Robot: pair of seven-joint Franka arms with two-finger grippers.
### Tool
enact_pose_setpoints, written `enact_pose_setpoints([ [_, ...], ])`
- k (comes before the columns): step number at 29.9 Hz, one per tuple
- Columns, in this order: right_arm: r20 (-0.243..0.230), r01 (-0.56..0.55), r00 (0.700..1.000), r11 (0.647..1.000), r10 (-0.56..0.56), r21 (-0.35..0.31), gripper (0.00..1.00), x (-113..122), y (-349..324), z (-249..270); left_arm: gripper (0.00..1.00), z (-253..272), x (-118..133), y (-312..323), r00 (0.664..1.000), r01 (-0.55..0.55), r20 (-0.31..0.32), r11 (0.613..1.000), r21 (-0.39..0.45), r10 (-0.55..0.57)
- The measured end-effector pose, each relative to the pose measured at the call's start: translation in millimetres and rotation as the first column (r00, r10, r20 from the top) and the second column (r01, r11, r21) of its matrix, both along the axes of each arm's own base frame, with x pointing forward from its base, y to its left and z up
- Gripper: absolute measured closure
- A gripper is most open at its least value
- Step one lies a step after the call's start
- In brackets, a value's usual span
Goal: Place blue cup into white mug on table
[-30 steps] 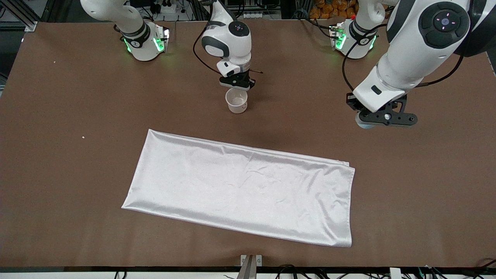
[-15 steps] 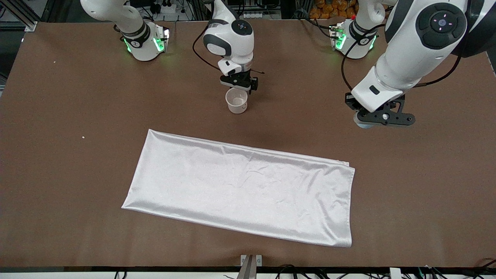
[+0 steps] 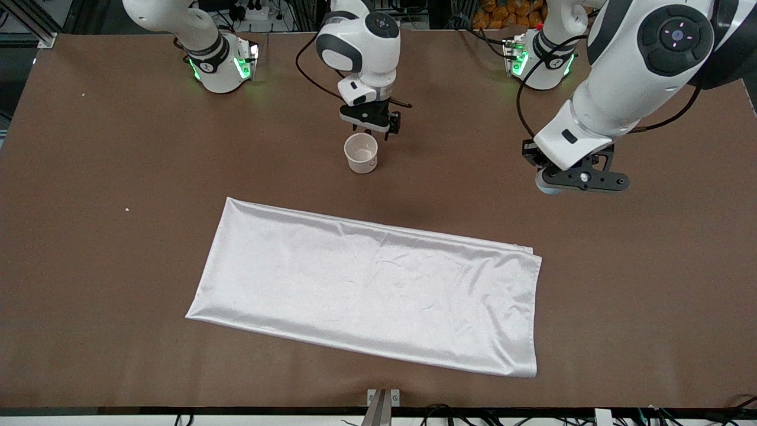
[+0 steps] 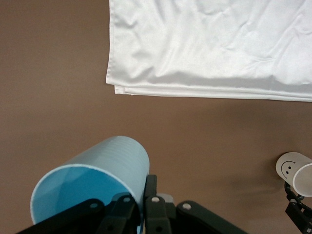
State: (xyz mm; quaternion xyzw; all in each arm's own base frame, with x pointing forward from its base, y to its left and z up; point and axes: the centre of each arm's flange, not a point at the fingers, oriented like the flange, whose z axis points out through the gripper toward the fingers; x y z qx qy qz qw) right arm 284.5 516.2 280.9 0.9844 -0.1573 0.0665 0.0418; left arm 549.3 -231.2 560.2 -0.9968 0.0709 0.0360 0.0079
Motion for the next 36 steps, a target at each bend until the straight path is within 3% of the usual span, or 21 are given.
enact_pose_setpoints([
  [7, -0.011, -0.051, 0.999, 0.999, 0.05, -0.02, 0.0, 27, -17, -1, 0.96, 0, -4, -13, 1.0, 0.022, 0.006, 1.0, -0.007, -0.022],
  [24, -0.089, -0.214, 0.974, 0.975, 0.208, -0.06, 0.0, 193, -171, -1, 0.96, -13, -37, -98, 0.989, 0.144, 0.022, 0.989, -0.023, -0.143],
  [36, -0.116, -0.295, 0.95, 0.955, 0.288, -0.041, 0.0, 279, -325, -30, 0.96, -59, -88, -210, 0.984, 0.175, 0.037, 0.984, -0.034, -0.173],
])
